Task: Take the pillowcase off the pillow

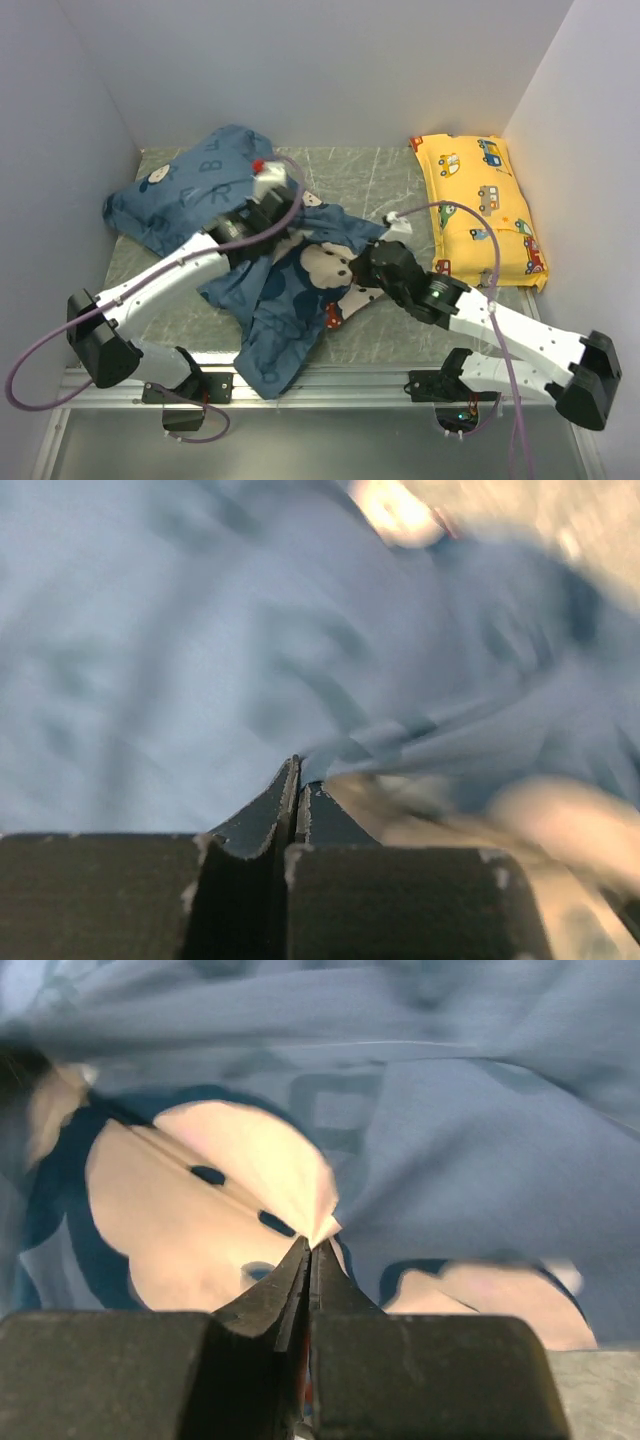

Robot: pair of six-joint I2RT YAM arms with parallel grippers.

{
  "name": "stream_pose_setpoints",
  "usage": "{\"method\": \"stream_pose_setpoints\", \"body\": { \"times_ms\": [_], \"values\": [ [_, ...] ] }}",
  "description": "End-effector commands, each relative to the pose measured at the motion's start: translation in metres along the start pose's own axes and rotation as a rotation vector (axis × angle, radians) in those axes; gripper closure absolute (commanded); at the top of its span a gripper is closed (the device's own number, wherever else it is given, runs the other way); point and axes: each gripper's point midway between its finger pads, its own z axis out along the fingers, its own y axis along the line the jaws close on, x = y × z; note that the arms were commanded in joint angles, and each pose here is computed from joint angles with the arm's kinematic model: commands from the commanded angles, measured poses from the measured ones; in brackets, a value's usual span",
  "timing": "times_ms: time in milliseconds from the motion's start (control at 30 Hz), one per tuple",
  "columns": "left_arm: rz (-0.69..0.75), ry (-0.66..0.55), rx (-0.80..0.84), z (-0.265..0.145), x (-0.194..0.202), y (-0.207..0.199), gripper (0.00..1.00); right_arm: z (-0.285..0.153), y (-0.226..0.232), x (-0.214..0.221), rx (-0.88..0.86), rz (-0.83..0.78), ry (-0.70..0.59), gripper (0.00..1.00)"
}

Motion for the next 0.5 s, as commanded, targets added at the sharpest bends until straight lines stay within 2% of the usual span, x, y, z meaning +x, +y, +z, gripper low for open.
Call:
{"method": "stream_pose_setpoints", "body": {
  "times_ms": [0,67,200,300,367,433,467],
  "values": [
    [-0.173,-0.176,-0.102,0.0,-0.083,0.062,0.99,-0.011,-0.066,0.016,0.191,0.0,-0.025,1.0],
    [-0.23,-0.208,-0.143,0.005,-0.102,0.092,0.98,-0.015,-0.078,0.02,0.19,0.036,-0.036,1.0],
    [-0.261,-0.193,-0.104,0.016,-0.107,0.097,0.99,-0.008,-0.116,0.038,0.233,0.088,-0.019,1.0],
    [-0.241,-0.099,-0.034,0.043,-0.078,0.076,1.0,-0.005,-0.115,0.039,0.217,0.092,-0.007,1.0],
    [-0.247,-0.005,0.014,0.063,-0.041,0.061,0.99,-0.002,-0.11,0.035,0.211,0.068,0.001,1.0],
    [-0.281,0.009,0.061,0.075,-0.027,0.048,1.0,-0.003,-0.095,0.022,0.183,0.046,-0.009,1.0],
    [-0.277,0.049,0.073,0.08,-0.008,0.044,0.99,-0.006,-0.085,0.008,0.166,0.028,-0.037,1.0]
  ]
}}
